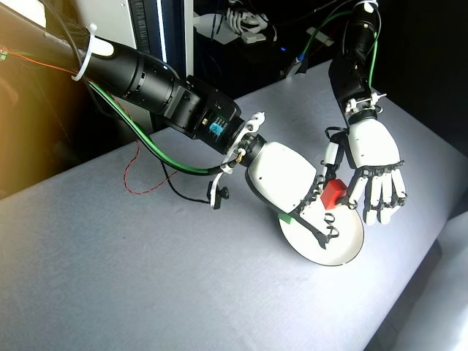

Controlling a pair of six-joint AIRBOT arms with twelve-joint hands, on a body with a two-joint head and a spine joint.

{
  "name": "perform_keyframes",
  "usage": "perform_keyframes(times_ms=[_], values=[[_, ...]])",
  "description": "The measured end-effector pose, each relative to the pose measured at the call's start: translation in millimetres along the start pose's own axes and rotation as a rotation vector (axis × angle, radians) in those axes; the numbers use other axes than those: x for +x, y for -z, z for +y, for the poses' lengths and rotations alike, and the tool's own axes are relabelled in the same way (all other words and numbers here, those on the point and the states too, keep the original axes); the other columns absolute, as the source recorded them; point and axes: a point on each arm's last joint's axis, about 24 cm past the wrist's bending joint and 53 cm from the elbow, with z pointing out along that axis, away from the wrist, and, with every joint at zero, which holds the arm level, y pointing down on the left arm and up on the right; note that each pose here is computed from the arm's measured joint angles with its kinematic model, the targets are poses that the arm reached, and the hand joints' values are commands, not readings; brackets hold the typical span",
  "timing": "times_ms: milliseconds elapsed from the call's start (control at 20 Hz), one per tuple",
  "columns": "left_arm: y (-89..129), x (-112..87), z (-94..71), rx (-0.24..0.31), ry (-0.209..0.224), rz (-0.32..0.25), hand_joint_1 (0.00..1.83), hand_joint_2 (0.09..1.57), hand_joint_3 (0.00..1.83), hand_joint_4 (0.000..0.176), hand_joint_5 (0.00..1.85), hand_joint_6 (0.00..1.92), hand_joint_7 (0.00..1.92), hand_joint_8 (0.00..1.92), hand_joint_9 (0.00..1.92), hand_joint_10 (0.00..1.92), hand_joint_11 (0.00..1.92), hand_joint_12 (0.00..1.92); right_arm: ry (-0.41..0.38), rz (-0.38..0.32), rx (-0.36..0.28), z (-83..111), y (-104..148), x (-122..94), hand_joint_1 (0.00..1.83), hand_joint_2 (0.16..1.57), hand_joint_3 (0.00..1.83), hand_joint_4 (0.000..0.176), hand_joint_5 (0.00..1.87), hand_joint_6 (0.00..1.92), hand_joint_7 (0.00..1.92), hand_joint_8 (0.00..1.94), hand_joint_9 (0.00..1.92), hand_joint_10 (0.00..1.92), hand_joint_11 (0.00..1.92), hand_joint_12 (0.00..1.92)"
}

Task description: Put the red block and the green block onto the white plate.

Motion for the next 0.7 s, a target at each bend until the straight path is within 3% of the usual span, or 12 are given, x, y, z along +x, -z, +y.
perform_keyframes(times_ms=[50, 100, 200, 250, 350, 400, 550, 700], values=[[0.0, -0.8, -0.1, 0.000, 0.000, -0.003, 0.39, 1.18, 0.00, 0.069, 0.44, 0.01, 0.27, 0.00, 0.20, 0.00, 0.00, 0.82, 0.000, 0.000, 0.000, 0.0, 0.0, 0.2, 0.90, 1.02, 0.00, 0.013, 0.70, 0.03, 0.51, 0.00, 0.33, 0.00, 0.00, 0.35], [0.0, -2.2, -0.2, 0.001, 0.000, -0.009, 0.29, 1.18, 0.00, 0.000, 0.34, 0.00, 0.25, 0.00, 0.17, 0.00, 0.00, 0.70, 0.005, -0.003, -0.003, 0.0, -0.2, -0.6, 0.79, 1.04, 0.00, 0.033, 0.60, 0.00, 0.47, 0.00, 0.28, 0.00, 0.00, 0.30], [0.1, -2.5, 0.0, 0.000, 0.001, -0.010, 0.13, 1.20, 0.00, 0.000, 0.18, 0.00, 0.16, 0.00, 0.11, 0.00, 0.00, 0.52, 0.006, -0.002, -0.001, -0.9, 0.0, -0.1, 0.62, 1.07, 0.01, 0.011, 0.38, 0.00, 0.37, 0.00, 0.24, 0.00, 0.00, 0.37], [0.3, -1.8, -0.7, 0.001, 0.003, -0.009, 0.14, 1.20, 0.00, 0.000, 0.18, 0.00, 0.15, 0.00, 0.10, 0.00, 0.00, 0.48, 0.006, -0.002, -0.001, -0.7, 0.0, -0.2, 0.57, 1.08, 0.01, 0.000, 0.28, 0.00, 0.28, 0.00, 0.19, 0.00, 0.00, 0.30], [3.1, -0.3, -4.6, 0.007, 0.007, -0.003, 0.15, 1.21, 0.00, 0.000, 0.16, 0.00, 0.14, 0.00, 0.08, 0.00, 0.00, 0.45, 0.007, 0.000, -0.003, -0.3, 0.0, 0.4, 0.49, 1.09, 0.00, 0.000, 0.14, 0.00, 0.15, 0.00, 0.10, 0.00, 0.00, 0.20], [6.3, -0.2, -7.4, 0.012, 0.009, 0.001, 0.09, 1.22, 0.00, 0.000, 0.12, 0.00, 0.10, 0.00, 0.04, 0.00, 0.00, 0.26, 0.010, -0.003, -0.004, -0.3, -0.1, -0.4, 0.45, 1.07, 0.00, 0.000, 0.13, 0.00, 0.12, 0.00, 0.08, 0.00, 0.00, 0.22], [19.5, -5.0, -13.9, 0.031, -0.013, 0.015, 0.01, 1.24, 0.01, 0.000, 0.06, 0.00, 0.04, 0.00, 0.02, 0.00, 0.00, 0.20, 0.024, -0.008, -0.013, -0.4, 0.0, -6.3, 0.41, 1.07, 0.00, 0.000, 0.11, 0.00, 0.10, 0.00, 0.06, 0.00, 0.00, 0.18], [48.4, -2.2, -17.3, 0.058, -0.066, 0.080, 0.00, 1.25, 0.00, 0.000, 0.07, 0.00, 0.03, 0.00, 0.01, 0.00, 0.00, 0.17, 0.088, -0.033, -0.043, -3.4, 4.7, -36.6, 0.21, 1.11, 0.01, 0.000, 0.07, 0.00, 0.07, 0.00, 0.04, 0.00, 0.00, 0.09]])
